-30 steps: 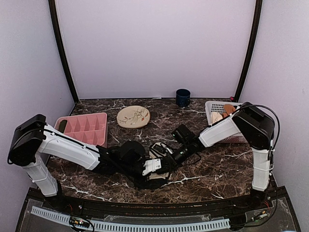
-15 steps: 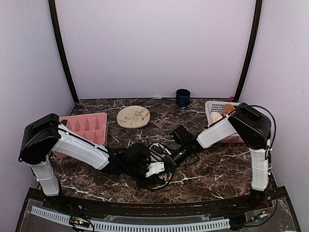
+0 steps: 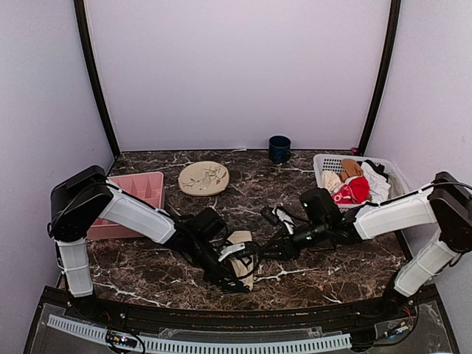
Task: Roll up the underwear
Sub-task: Pick up the underwear from the center of the board, then roll the underwear at the center of the board.
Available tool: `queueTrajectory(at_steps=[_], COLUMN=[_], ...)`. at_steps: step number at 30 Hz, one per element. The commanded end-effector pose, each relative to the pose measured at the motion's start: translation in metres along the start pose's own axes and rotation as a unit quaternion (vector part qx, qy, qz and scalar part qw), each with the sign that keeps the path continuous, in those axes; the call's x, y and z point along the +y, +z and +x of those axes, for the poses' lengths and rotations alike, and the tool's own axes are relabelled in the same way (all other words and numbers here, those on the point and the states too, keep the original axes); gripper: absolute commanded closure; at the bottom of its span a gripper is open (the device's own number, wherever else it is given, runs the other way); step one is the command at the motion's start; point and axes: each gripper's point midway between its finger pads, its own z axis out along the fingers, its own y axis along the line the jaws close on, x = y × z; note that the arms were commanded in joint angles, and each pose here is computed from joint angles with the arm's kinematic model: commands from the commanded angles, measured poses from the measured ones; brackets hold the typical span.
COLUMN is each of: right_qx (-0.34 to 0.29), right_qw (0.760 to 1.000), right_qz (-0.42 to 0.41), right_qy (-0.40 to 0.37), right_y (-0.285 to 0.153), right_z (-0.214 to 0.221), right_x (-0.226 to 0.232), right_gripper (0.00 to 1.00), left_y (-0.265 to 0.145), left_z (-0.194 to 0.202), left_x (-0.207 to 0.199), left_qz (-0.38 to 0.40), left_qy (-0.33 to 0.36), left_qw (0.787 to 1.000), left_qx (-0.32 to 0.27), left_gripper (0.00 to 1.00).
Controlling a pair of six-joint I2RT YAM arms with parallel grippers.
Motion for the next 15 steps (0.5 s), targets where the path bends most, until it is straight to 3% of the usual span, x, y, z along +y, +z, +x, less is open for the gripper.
queueTrajectory(at_steps=[1, 7, 15], right_qx=[-0.044, -0.054, -0.004], right_qw=[0.996, 0.986, 0.97], right_qz=[0.047, 0.071, 0.073], right_qy=[-0.062, -0.138, -0.232], right_y=[-0.017, -0.02, 0.018], right_z=[0.005, 0.017, 0.03], right_x=[0.001, 0.025, 0.049], right_gripper=[0.62, 0.58, 0.54], left_y=[-0.004, -0.001, 0.005], left_z=[0.017, 0.013, 0.018], left_x=[-0.006, 0.003, 0.01], left_qz=[0.084, 0.112, 0.118], left_qy=[-0.12, -0.166, -0.198], left_qw=[0.989, 0.979, 0.972], left_qx=[0.03, 0.041, 0.054], left_gripper=[1.0, 1.0, 1.0])
